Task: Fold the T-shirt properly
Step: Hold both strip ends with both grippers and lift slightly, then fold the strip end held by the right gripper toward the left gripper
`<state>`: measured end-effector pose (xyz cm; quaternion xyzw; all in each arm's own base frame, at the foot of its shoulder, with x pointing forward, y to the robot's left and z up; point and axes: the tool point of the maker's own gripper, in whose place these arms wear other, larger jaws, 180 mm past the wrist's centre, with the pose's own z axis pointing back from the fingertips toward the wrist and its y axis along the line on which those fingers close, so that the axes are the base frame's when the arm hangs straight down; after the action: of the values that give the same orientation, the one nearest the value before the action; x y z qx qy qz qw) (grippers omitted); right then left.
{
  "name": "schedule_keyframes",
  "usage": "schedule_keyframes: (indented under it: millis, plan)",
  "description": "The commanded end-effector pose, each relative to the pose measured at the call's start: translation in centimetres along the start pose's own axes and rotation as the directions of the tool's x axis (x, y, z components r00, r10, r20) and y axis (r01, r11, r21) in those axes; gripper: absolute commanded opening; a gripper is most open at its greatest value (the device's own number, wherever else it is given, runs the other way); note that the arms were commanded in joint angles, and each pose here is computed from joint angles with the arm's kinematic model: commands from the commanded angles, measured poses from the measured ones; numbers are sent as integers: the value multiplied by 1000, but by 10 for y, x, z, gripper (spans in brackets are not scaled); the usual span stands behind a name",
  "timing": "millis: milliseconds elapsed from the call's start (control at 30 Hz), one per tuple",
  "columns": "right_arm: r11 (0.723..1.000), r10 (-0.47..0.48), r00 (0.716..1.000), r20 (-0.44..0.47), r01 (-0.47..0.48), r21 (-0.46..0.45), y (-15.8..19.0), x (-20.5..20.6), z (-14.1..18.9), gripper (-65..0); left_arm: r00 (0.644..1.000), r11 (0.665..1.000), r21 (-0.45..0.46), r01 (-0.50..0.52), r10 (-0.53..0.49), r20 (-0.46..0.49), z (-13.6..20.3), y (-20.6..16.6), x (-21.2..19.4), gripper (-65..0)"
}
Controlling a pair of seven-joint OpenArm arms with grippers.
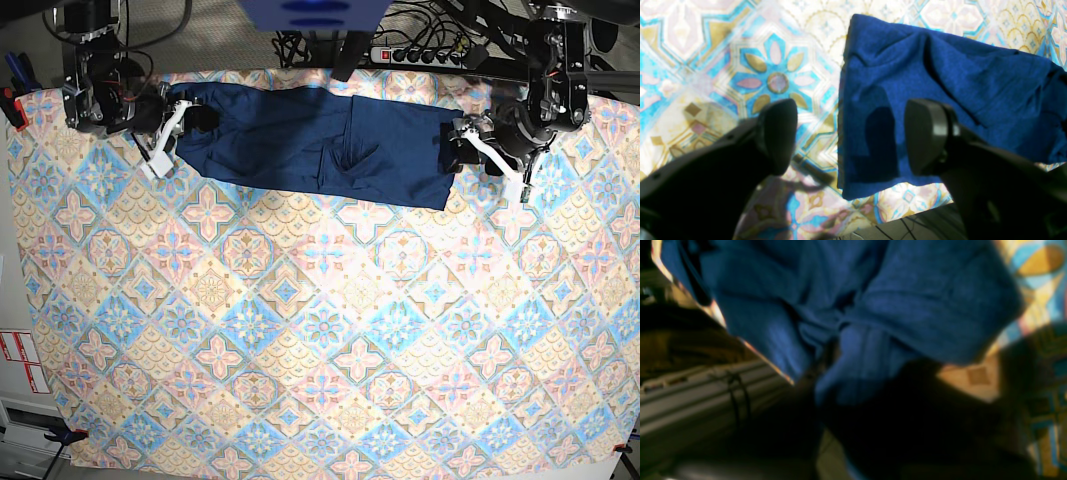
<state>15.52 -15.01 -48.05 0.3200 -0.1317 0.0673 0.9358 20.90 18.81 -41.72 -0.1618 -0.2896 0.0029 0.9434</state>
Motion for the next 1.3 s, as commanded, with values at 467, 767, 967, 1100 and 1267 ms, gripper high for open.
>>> schedule_keyframes:
  millis: [467, 767, 967, 1100, 1267]
  plan:
    - [992, -39, 982, 186, 61, -115, -60, 94, 48, -648, 998, 998, -44, -35, 37, 56, -3, -19, 9, -185]
    - [991, 12, 984, 179, 12, -132, -59, 123, 62, -648, 995, 996, -68, -48, 54, 86, -3, -32, 15, -185]
    - [980, 176, 970, 167, -156, -124, -9, 131, 61, -648, 995, 997, -65, -45, 51, 86, -2, -30, 15, -185]
    - [950, 313, 939, 143, -308, -55, 46, 130, 39, -648, 995, 997, -65, -45, 51, 86, -2, -30, 15, -185]
    - [903, 413, 903, 118, -423, 75, 110, 111, 6, -648, 995, 997, -62, -43, 49, 86, -2, -29, 15, -185]
